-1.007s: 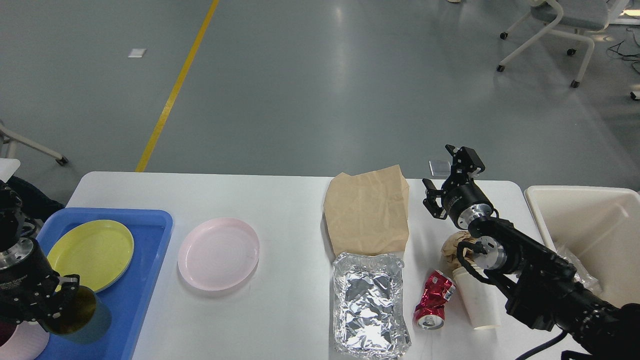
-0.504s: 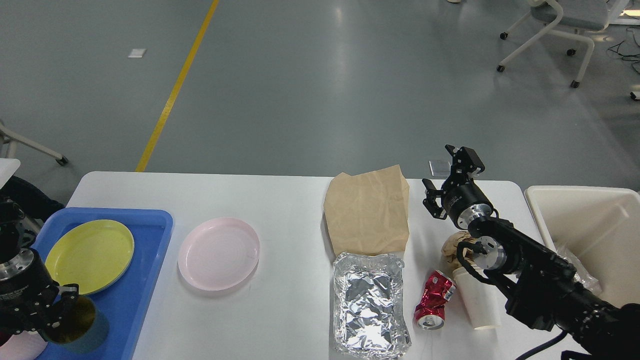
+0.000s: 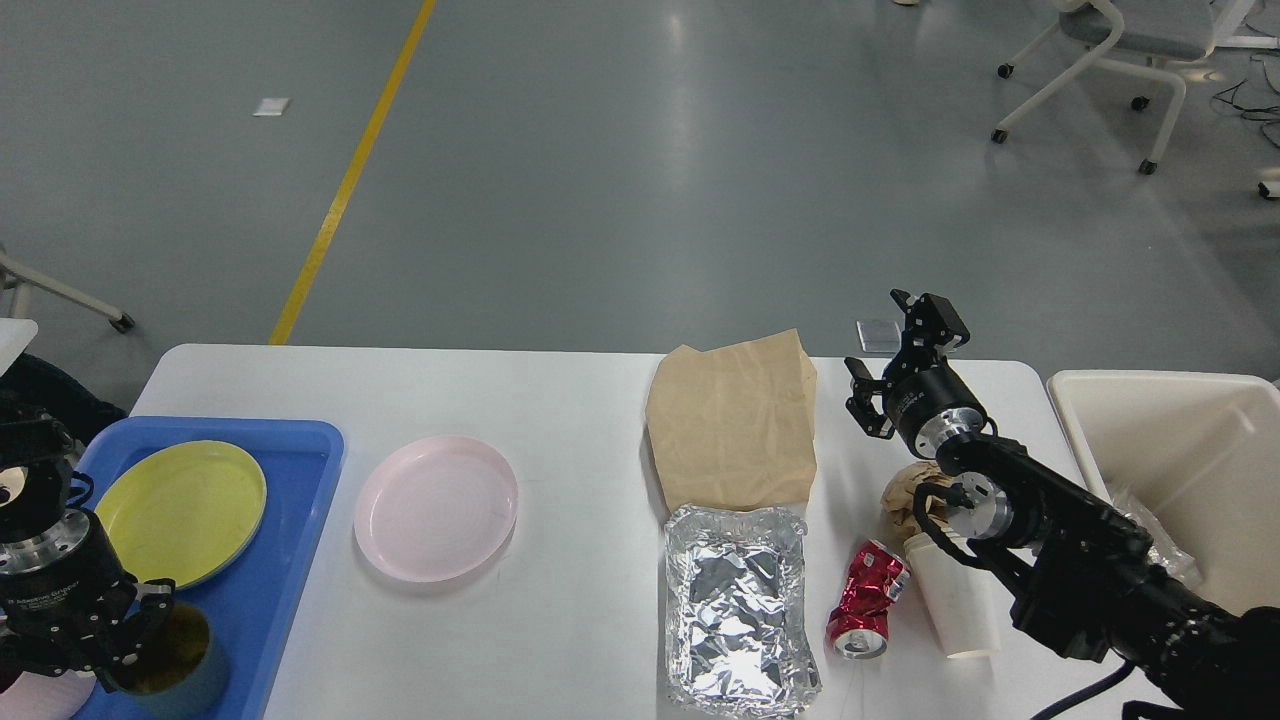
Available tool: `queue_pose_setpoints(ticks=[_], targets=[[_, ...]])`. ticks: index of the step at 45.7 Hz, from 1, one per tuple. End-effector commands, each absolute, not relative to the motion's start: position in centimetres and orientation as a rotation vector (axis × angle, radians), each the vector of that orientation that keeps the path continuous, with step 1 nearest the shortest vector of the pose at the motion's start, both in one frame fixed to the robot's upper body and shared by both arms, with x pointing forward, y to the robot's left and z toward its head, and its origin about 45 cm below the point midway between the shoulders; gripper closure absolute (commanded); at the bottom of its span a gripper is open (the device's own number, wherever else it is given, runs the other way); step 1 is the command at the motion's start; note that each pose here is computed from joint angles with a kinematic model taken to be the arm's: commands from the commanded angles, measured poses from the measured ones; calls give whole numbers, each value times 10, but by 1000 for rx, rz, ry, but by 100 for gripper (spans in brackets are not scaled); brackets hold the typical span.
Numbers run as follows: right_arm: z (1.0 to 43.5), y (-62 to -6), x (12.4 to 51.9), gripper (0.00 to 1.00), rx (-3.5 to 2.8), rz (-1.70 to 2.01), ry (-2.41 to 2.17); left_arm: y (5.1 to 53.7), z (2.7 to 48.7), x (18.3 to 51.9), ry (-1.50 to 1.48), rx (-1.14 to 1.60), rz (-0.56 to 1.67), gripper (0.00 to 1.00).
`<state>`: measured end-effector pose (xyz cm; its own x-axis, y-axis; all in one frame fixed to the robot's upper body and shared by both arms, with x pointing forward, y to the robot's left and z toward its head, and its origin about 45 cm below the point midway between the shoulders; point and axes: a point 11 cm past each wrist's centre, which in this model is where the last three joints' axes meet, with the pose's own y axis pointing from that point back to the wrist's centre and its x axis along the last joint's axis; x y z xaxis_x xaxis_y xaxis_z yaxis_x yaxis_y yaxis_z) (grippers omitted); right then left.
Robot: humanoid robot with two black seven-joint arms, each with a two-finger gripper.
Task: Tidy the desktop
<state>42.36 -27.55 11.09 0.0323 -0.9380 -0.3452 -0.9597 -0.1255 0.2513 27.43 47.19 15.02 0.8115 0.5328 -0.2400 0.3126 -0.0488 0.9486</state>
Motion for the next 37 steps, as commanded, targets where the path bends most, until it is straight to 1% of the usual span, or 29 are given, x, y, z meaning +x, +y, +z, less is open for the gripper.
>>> queue_pose_setpoints(ticks=[1, 3, 6, 10, 15, 18, 21, 27, 33, 37], targets=[[111, -275, 424, 0, -2221, 673, 2041, 472, 149, 274, 676, 1649, 201, 83], [111, -275, 424, 0, -2221, 673, 2041, 472, 150, 274, 676, 1650, 201, 76], [111, -275, 424, 0, -2220, 672, 2043, 472, 150, 274, 676, 1650, 201, 70], [111, -276, 424, 0, -2219, 671, 2047, 472, 149, 273, 682, 1646, 203, 58], [111, -276, 424, 0, -2221, 671, 2043, 471, 149, 273, 681, 1642, 204, 38], [111, -276, 424, 0, -2220, 672, 2043, 472, 152, 276, 674, 1648, 209, 24], [111, -276, 424, 0, -2220, 672, 2043, 473, 155, 277, 670, 1649, 213, 15], [111, -276, 424, 0, -2220, 672, 2043, 477, 173, 288, 638, 1681, 231, 9], [111, -276, 424, 0, -2220, 671, 2045, 483, 209, 309, 585, 1728, 288, 8], [111, -276, 424, 0, -2221, 671, 2043, 478, 234, 329, 521, 1756, 318, 8]])
